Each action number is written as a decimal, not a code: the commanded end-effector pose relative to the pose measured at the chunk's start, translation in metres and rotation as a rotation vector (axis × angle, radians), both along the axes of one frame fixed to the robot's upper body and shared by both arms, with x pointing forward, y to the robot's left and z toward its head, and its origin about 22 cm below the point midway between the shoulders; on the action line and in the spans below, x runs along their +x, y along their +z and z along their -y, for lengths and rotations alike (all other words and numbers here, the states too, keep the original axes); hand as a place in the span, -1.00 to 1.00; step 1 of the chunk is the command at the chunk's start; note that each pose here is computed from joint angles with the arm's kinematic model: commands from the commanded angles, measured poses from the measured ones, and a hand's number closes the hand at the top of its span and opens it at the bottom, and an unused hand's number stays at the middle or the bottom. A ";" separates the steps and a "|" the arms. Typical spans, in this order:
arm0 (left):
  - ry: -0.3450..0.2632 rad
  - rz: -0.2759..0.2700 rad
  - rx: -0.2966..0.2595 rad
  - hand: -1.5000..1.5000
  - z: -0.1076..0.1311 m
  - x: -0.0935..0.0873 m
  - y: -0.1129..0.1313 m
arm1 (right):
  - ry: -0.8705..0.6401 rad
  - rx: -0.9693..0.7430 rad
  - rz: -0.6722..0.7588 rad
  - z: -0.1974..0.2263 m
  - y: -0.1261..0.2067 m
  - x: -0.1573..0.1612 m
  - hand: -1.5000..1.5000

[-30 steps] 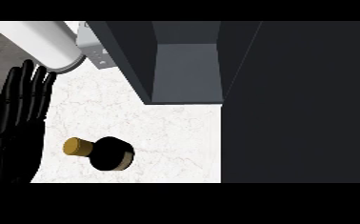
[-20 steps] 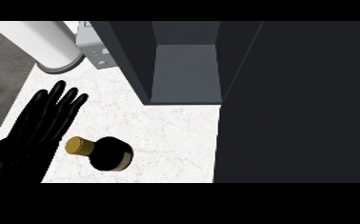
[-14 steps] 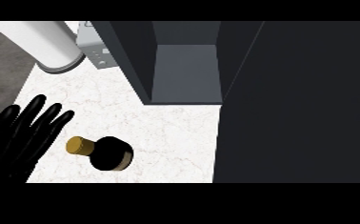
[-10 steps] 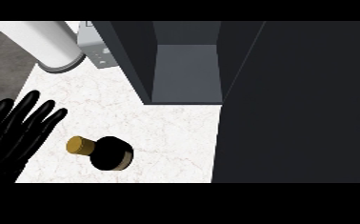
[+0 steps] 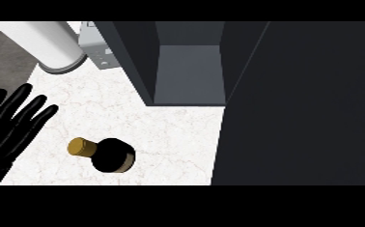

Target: Pick up the wine, place it into the cabinet and close the cabinet

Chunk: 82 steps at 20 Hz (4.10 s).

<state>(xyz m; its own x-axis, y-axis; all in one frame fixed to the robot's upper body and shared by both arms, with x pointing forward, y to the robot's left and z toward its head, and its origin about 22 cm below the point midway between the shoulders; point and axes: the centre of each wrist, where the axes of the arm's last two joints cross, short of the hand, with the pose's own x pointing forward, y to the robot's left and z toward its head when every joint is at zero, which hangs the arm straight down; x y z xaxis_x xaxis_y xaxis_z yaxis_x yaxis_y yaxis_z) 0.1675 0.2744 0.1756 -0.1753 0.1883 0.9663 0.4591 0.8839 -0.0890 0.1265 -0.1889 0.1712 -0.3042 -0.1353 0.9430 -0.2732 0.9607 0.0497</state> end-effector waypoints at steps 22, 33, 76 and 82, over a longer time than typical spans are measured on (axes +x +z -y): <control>-0.003 -0.015 0.010 -1.00 -0.004 -0.001 -0.029 | -0.030 0.018 0.060 -0.013 0.040 -0.031 -1.00; 0.042 -0.064 0.020 -1.00 -0.020 0.017 -0.088 | -0.031 0.021 0.065 -0.008 0.045 -0.035 -1.00; 0.024 -0.249 0.041 -1.00 -0.058 0.050 -0.280 | -0.009 -0.027 0.073 -0.010 0.044 -0.038 -1.00; 0.003 -0.256 0.033 -1.00 -0.023 0.061 -0.289 | -0.014 -0.017 0.065 -0.015 0.051 -0.040 -1.00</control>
<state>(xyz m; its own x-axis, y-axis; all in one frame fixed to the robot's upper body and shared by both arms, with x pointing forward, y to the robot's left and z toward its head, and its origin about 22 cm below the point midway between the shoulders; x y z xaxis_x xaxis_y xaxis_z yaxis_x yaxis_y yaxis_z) 0.2199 0.3186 -0.1083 0.0837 0.1172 0.9896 0.3794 0.9145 -0.1404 0.1216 -0.1588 0.1946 -0.2886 -0.0844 0.9537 -0.2753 0.9614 0.0018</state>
